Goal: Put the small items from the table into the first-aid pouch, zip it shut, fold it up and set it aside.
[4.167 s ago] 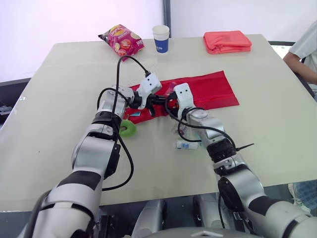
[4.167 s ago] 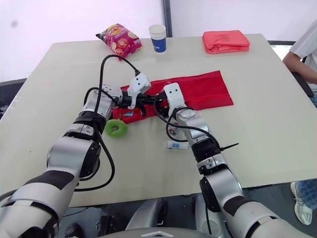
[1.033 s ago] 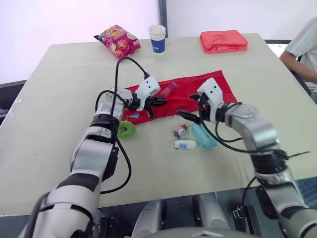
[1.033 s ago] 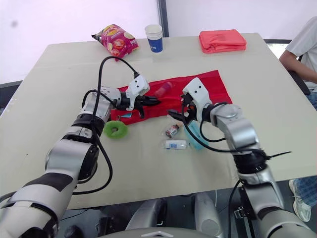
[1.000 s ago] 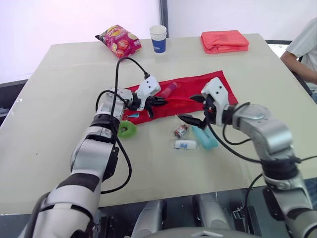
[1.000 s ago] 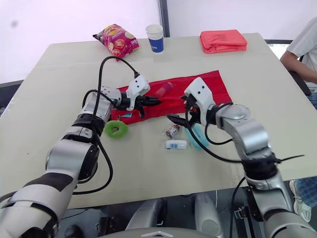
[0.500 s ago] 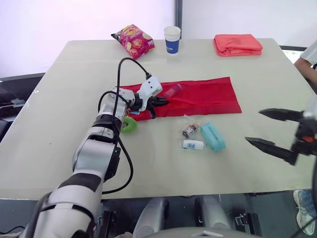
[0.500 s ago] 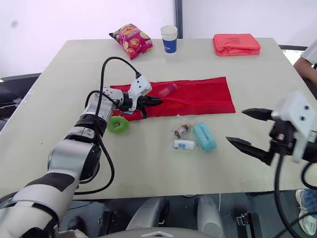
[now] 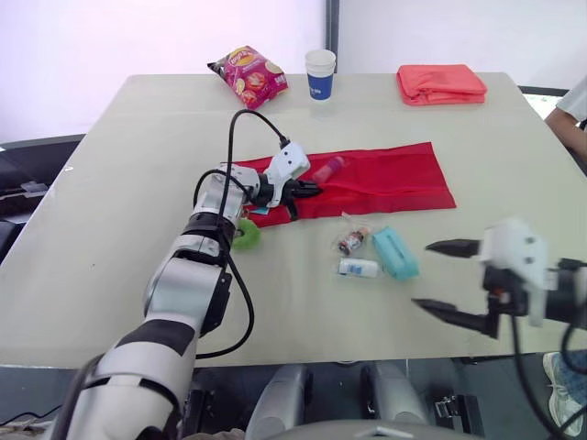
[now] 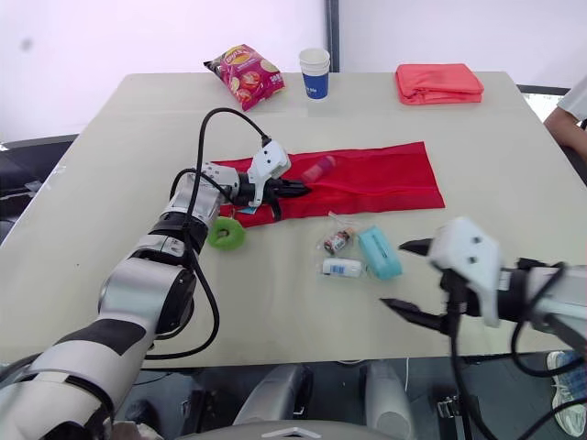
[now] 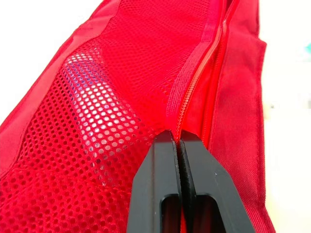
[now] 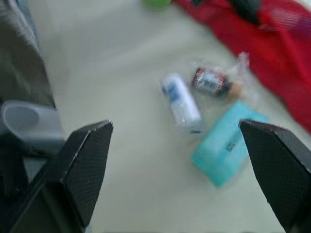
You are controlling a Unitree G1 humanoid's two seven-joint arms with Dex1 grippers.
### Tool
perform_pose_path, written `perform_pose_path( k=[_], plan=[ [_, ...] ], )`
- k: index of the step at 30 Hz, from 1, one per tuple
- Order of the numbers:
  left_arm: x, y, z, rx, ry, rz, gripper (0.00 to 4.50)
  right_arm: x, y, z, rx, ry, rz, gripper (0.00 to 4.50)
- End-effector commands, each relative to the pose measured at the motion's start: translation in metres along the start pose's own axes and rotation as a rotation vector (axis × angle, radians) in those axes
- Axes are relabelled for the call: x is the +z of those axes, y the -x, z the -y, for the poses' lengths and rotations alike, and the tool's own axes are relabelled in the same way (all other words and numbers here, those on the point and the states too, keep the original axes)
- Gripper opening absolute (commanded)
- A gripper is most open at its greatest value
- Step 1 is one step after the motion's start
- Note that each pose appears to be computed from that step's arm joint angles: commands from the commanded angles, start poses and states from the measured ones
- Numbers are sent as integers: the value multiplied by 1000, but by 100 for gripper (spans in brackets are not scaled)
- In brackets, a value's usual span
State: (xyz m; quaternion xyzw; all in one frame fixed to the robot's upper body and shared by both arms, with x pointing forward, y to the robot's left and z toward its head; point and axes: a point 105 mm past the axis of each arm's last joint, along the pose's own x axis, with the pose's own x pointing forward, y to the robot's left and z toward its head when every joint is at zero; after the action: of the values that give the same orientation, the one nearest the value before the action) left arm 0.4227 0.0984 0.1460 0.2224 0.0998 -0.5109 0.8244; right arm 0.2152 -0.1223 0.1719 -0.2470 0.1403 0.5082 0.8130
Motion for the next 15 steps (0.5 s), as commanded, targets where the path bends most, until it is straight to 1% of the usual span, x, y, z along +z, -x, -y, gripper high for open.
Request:
perform_pose_path(
  k=[1,5,9,12,13,15],
  plan=[
    [20,0,-2,-6,-54,45,0,-8,-34,7,7,24,-7,443],
    [22,-2,1,-18,-59,48,0,-11,-66,13,28,28,-7,443],
    [23,-2,2,-25,-63,50,0,-20,-82,15,59,37,-25,443],
    [23,0,1,-27,-65,47,0,-25,-87,16,70,52,-36,443],
    [23,0,1,-28,-66,45,0,-25,-88,17,72,48,-34,419],
    [22,2,1,-32,-74,40,0,-26,-89,14,88,48,-36,351]
  ],
)
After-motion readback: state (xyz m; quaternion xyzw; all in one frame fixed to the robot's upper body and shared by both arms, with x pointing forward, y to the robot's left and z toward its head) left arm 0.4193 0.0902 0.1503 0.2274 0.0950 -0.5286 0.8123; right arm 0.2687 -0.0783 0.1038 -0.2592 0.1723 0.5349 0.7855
